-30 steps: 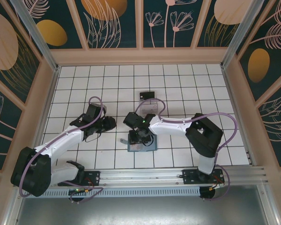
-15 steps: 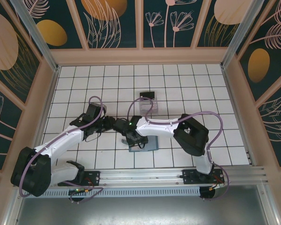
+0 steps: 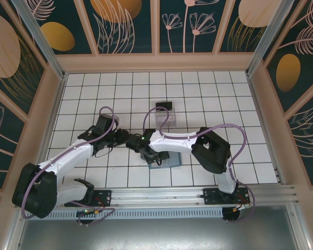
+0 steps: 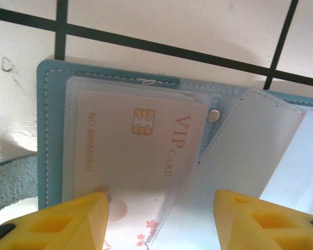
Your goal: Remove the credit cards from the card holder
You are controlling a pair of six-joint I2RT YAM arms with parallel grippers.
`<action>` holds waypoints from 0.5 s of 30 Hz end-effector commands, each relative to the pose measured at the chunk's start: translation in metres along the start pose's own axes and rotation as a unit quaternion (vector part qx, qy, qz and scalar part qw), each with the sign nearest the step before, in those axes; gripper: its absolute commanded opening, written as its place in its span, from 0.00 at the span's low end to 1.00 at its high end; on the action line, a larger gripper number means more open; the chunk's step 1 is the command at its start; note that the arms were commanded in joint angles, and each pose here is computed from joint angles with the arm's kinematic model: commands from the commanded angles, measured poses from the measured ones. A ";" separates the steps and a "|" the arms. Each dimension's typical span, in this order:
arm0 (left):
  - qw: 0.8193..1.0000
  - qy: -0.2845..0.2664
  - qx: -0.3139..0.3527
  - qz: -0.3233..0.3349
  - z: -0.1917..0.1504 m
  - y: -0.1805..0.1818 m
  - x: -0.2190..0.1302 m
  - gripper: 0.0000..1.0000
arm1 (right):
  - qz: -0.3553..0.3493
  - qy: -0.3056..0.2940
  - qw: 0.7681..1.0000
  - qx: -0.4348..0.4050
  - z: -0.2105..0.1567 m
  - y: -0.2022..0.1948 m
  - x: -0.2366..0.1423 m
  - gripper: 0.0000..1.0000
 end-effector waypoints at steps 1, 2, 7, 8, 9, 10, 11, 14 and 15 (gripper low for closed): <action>1.000 -0.001 0.010 -0.011 0.006 -0.010 -0.002 0.30 | -0.039 -0.007 0.999 0.009 -0.002 -0.011 -0.007 0.57; 1.000 -0.001 0.010 -0.011 0.006 -0.010 -0.002 0.30 | -0.041 -0.007 0.999 0.008 -0.002 -0.012 -0.007 0.57; 1.000 -0.001 0.010 -0.011 0.007 -0.012 -0.002 0.31 | -0.048 -0.005 0.999 0.010 -0.007 -0.017 -0.007 0.57; 1.000 -0.001 0.011 -0.012 0.007 -0.012 -0.003 0.30 | -0.051 -0.004 0.999 0.011 -0.007 -0.018 -0.007 0.57; 1.000 -0.001 0.011 -0.012 0.007 -0.012 -0.003 0.30 | -0.055 -0.004 0.998 0.010 -0.008 -0.018 -0.007 0.57; 1.000 0.000 0.011 -0.012 0.007 -0.012 -0.003 0.31 | -0.058 -0.003 0.998 0.010 -0.008 -0.020 -0.007 0.57; 1.000 -0.001 0.011 -0.012 0.007 -0.013 -0.003 0.30 | -0.061 -0.003 0.998 0.010 -0.009 -0.021 -0.008 0.57; 1.000 -0.001 0.011 -0.012 0.008 -0.013 -0.003 0.30 | -0.071 -0.004 0.997 0.013 -0.010 -0.025 -0.010 0.57; 1.000 -0.001 0.010 -0.012 0.008 -0.014 -0.003 0.30 | -0.075 -0.005 0.997 0.013 -0.010 -0.027 -0.011 0.57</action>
Point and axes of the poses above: each hand's point on the last joint's axis, 136 mm out from that joint toward the fingers, its own x axis out along the fingers, its own y axis along the line the jaws close on, z = x × y, the point moved 5 cm from there along -x, back along the fingers, and after that the axes turned 15 degrees about -x, right-handed, at the moved point
